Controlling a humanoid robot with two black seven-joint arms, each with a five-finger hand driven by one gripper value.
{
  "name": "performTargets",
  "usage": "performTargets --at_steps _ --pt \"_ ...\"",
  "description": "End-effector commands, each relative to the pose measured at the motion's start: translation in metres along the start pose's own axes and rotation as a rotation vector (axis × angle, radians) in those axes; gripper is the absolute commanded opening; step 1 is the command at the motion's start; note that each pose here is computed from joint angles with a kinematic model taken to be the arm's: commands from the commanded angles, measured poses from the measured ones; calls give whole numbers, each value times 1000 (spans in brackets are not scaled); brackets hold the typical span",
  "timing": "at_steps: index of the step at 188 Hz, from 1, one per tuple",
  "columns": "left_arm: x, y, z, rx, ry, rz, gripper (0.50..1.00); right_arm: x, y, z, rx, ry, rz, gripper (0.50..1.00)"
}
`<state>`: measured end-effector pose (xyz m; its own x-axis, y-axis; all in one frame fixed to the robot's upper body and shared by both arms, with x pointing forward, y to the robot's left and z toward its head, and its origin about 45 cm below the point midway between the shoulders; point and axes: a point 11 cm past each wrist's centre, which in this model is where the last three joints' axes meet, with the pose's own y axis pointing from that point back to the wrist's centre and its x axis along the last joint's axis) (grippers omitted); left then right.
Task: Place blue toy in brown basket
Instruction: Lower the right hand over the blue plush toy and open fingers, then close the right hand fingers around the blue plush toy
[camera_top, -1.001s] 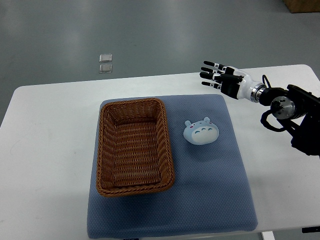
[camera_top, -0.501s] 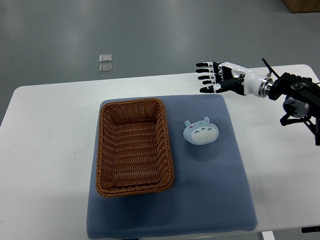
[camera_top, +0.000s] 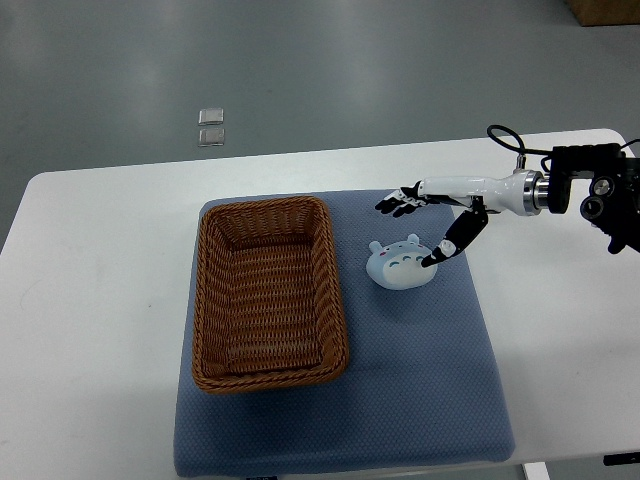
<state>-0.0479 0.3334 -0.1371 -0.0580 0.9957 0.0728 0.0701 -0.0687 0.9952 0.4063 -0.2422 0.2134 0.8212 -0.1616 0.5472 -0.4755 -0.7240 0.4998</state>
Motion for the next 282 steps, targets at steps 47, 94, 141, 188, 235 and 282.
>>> performTargets --at_steps 47,94,141,188,235,282 --pt "0 0 0 0 0 0 1000 -20 -16 6 -18 80 54 879" --pt "0 0 0 0 0 0 1000 -32 -22 12 -27 84 52 834" --pt "0 0 0 0 0 0 1000 -32 -22 15 -43 97 58 731" --pt "0 0 0 0 0 0 1000 -34 -22 17 -47 99 49 525" --pt "0 0 0 0 0 0 1000 -23 -16 10 -4 92 78 500" --pt "0 0 0 0 0 0 1000 -4 -22 -28 207 139 178 500"
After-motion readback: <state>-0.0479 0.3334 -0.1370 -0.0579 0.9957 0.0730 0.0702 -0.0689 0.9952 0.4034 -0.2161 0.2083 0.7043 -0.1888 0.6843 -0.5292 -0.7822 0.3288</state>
